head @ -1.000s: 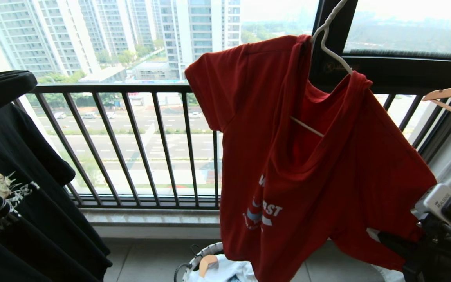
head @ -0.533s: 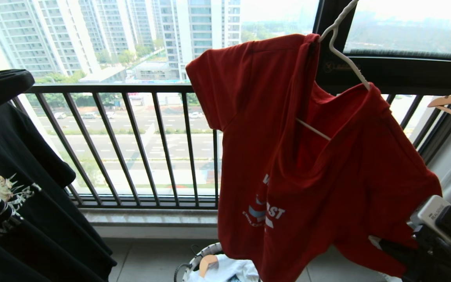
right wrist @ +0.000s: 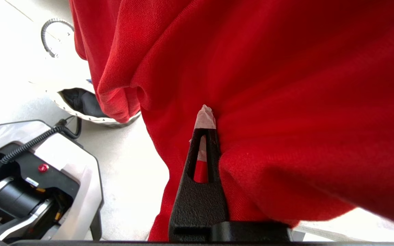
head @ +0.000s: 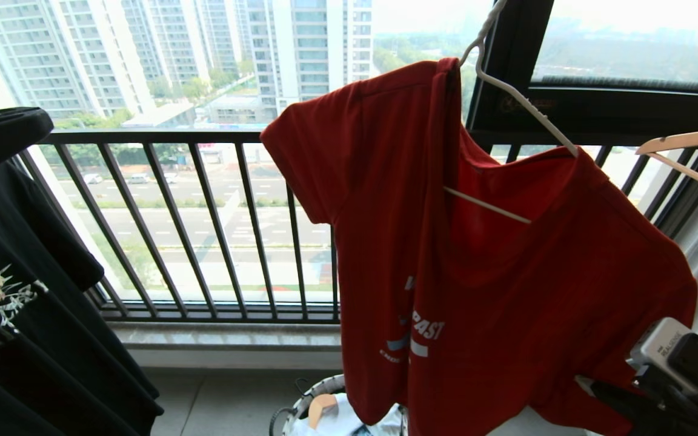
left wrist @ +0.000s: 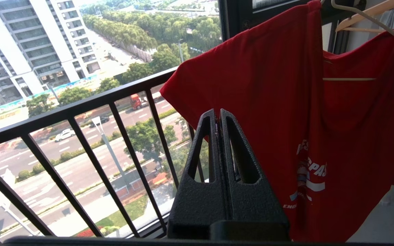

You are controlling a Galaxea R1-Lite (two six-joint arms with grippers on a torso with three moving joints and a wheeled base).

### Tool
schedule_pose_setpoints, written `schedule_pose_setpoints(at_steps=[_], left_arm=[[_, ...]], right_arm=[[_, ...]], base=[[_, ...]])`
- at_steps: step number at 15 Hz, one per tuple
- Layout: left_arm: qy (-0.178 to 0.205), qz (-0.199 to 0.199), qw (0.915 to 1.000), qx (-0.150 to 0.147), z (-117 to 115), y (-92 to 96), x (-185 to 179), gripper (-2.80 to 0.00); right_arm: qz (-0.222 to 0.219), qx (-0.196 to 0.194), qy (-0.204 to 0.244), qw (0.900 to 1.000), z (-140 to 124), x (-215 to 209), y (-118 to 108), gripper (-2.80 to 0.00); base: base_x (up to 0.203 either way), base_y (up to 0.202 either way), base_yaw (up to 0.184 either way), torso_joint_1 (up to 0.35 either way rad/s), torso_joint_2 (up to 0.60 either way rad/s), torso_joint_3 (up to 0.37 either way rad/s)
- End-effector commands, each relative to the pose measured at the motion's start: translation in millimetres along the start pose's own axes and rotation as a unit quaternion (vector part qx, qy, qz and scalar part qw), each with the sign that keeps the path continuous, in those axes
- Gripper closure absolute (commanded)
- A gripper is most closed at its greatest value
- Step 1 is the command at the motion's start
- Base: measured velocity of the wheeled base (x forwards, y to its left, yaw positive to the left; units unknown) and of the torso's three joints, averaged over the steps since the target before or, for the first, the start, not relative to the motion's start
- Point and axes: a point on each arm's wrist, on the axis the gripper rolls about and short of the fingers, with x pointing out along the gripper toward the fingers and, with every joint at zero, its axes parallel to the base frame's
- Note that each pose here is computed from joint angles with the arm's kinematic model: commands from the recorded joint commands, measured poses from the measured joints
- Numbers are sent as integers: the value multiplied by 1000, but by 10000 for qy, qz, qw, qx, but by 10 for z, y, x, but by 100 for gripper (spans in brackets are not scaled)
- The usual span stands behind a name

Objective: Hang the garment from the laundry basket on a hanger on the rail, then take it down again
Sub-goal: Take the clothes off the clothes rack

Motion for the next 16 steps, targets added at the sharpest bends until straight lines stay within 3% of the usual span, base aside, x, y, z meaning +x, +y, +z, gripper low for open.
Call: schedule_pose_setpoints(at_steps=[1,2,3,8,12,13,16], left_arm=[[-11,0,10000,5,2,0,-2,0],[-6,-1,10000,5,1,0,1,0],[-11,0,10000,5,2,0,-2,0],[24,-14,10000,4,-10,-2,12,0],[43,-27,9999,89,-20,-4,17,0],[53,-31,9999,103,-25,-5,22,0],[88,-44,9999,101,-36,-7,44,0]], right_arm=[[-33,4,-54,10000,11,-15,-8,0],[-54,21,-125,9999,17,-41,-16,0],[-81,45,-226,9997,49,-68,-32,-280],[-220,240,-1149,9928,257,-375,-166,-280],[-360,335,-1557,9866,415,-506,-250,-280],[-414,364,-1698,9839,469,-557,-280,0],[-398,357,-1683,9843,597,-664,-347,0]], base=[[0,0,0,0,0,0],[0,0,0,0,0,0],[0,0,0,0,0,0],[0,0,0,0,0,0],[0,0,0,0,0,0],[0,0,0,0,0,0],[0,0,0,0,0,0]])
